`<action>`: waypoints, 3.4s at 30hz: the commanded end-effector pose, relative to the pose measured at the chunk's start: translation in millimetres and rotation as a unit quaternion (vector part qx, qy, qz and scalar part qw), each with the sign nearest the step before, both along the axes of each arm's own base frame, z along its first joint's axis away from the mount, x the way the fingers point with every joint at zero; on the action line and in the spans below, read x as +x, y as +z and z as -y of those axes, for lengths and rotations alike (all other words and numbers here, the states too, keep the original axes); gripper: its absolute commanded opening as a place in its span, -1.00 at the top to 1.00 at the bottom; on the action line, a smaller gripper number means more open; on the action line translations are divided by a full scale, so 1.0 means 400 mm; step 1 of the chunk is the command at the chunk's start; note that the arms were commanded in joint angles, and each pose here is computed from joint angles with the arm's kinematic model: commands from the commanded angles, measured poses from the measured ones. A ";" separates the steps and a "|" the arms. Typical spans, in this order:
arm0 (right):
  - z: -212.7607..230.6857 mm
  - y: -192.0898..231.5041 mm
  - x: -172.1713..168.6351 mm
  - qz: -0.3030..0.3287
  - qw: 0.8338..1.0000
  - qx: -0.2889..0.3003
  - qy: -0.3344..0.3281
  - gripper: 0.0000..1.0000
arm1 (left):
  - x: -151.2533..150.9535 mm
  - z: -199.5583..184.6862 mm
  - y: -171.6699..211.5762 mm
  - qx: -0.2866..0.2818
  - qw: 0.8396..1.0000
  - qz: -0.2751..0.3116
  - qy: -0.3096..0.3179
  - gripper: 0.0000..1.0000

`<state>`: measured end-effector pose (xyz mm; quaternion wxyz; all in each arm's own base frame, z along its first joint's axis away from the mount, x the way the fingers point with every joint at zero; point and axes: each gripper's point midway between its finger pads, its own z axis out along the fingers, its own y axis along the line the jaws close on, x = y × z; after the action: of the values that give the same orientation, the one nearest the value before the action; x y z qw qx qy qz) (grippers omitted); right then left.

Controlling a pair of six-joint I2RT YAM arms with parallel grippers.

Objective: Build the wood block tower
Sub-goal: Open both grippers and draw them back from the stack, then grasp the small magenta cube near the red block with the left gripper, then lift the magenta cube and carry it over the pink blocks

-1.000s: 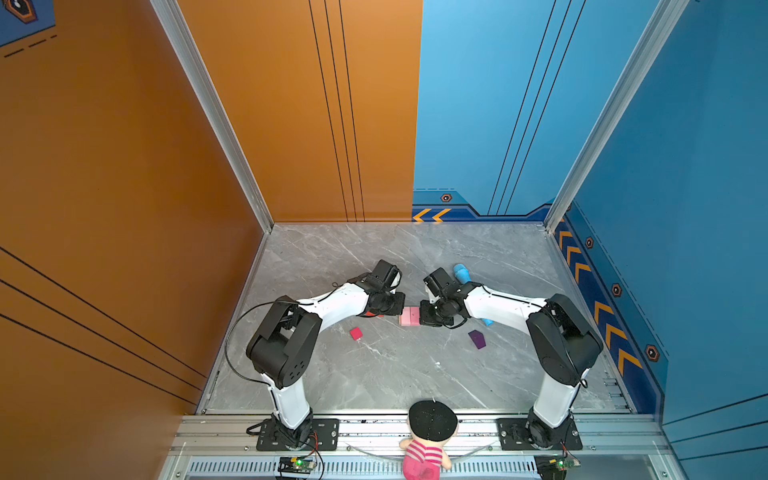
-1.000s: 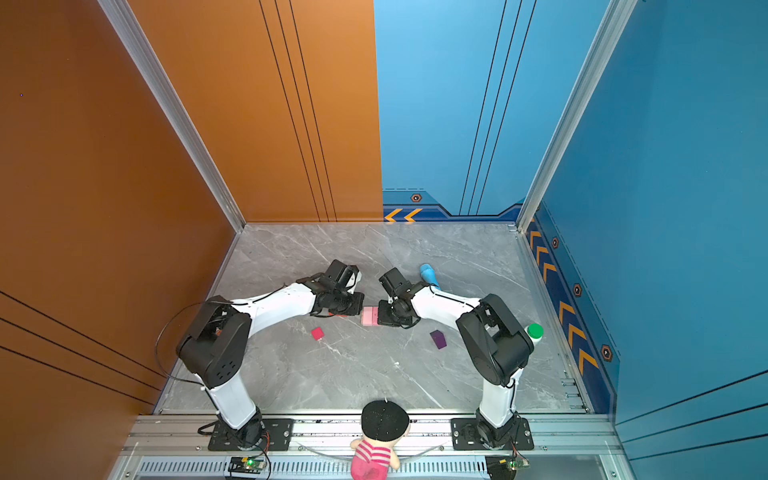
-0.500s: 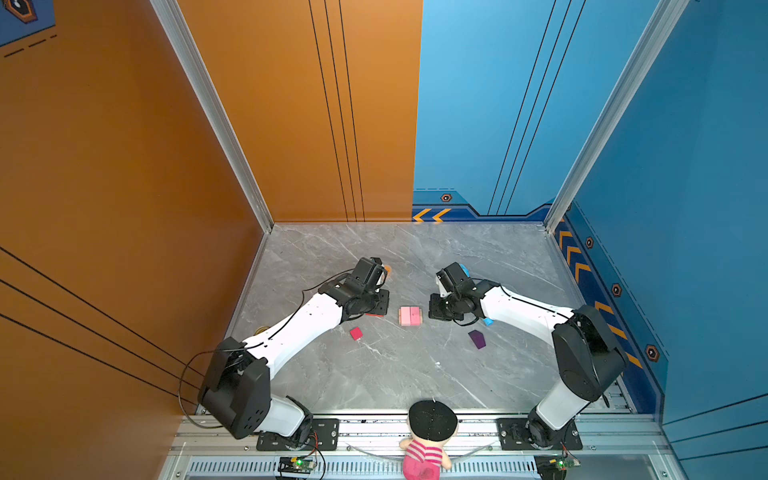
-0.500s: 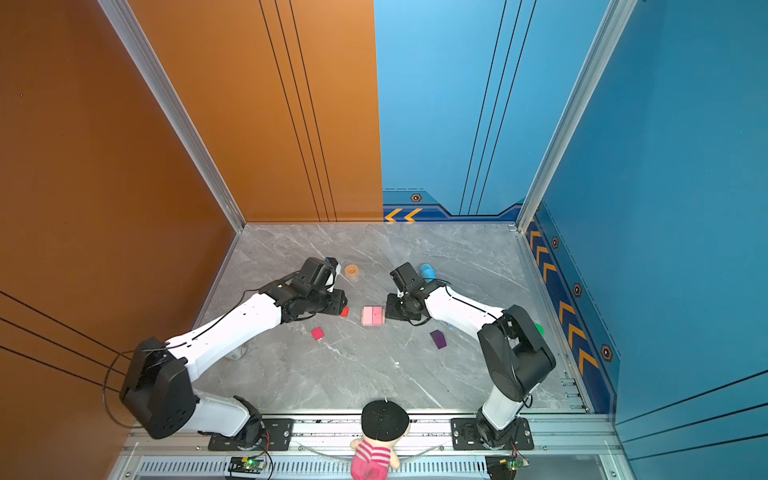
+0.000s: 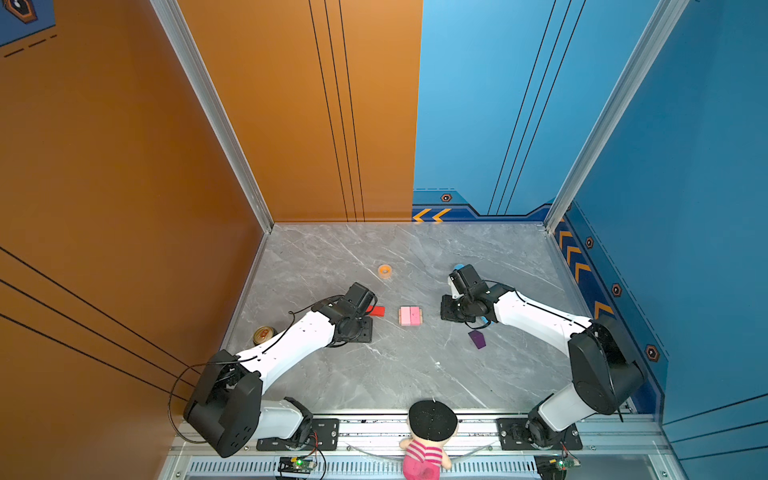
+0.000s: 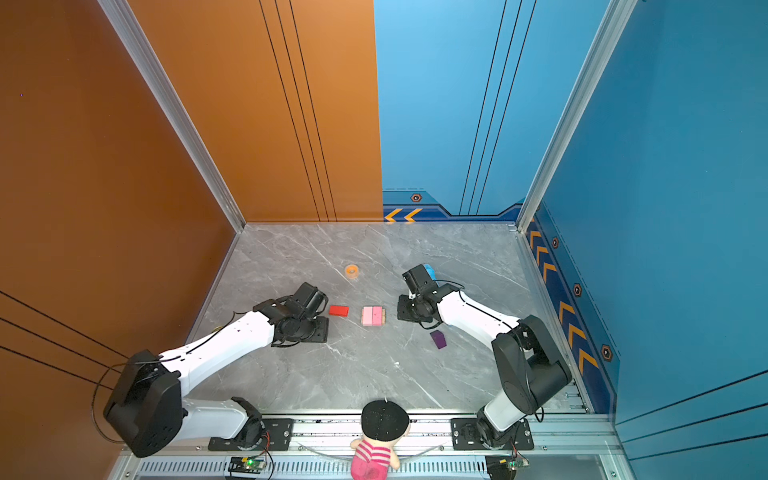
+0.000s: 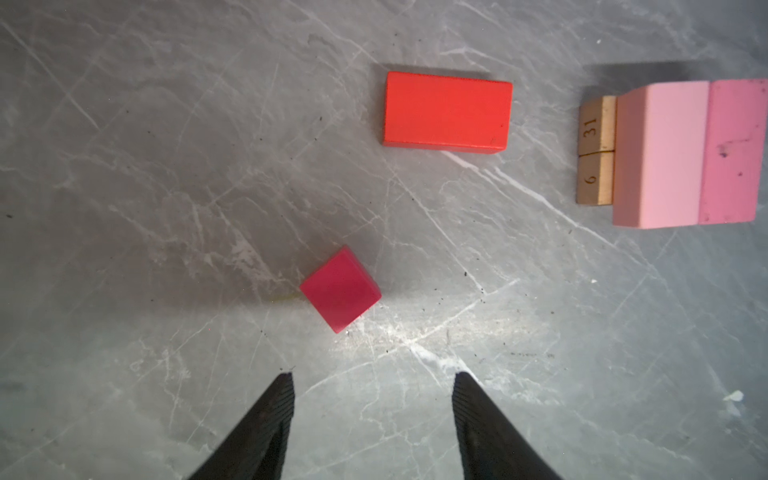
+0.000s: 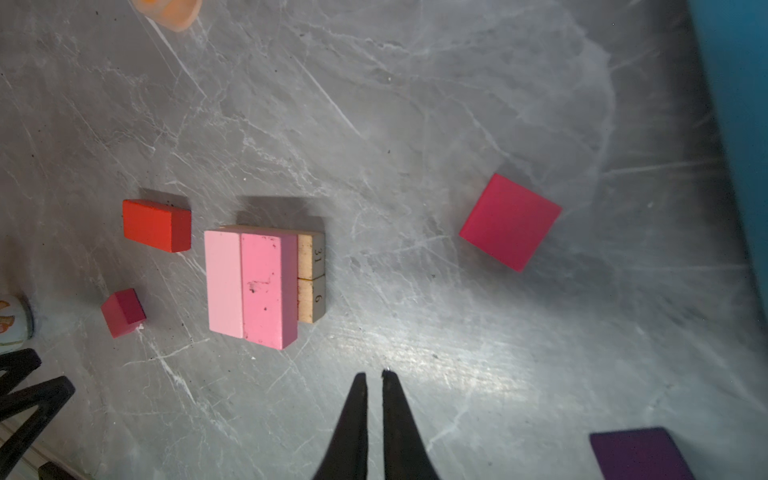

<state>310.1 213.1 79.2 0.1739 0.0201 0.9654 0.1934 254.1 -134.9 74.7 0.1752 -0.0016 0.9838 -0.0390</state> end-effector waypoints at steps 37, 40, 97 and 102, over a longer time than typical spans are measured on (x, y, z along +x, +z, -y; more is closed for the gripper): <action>0.094 -0.043 0.003 0.005 0.999 0.017 -0.040 0.72 | 0.062 -0.033 -0.136 -0.046 0.984 -0.028 0.171 -0.05; 0.094 -0.043 0.003 0.005 0.999 0.018 -0.041 0.71 | 0.061 -0.031 -0.136 -0.046 0.984 -0.028 0.169 0.01; 0.088 -0.062 -0.005 -0.010 0.999 0.012 -0.036 0.72 | 0.116 0.152 0.071 -0.031 0.999 0.030 0.004 0.51; 0.090 -0.059 -0.006 -0.009 0.999 0.011 -0.037 0.72 | 0.156 0.236 0.091 -0.042 0.998 0.031 -0.028 0.51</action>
<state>312.6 179.6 60.9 0.1831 0.0633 0.9593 0.2054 316.6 -218.8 117.7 0.2215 -0.0066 0.9704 -0.0957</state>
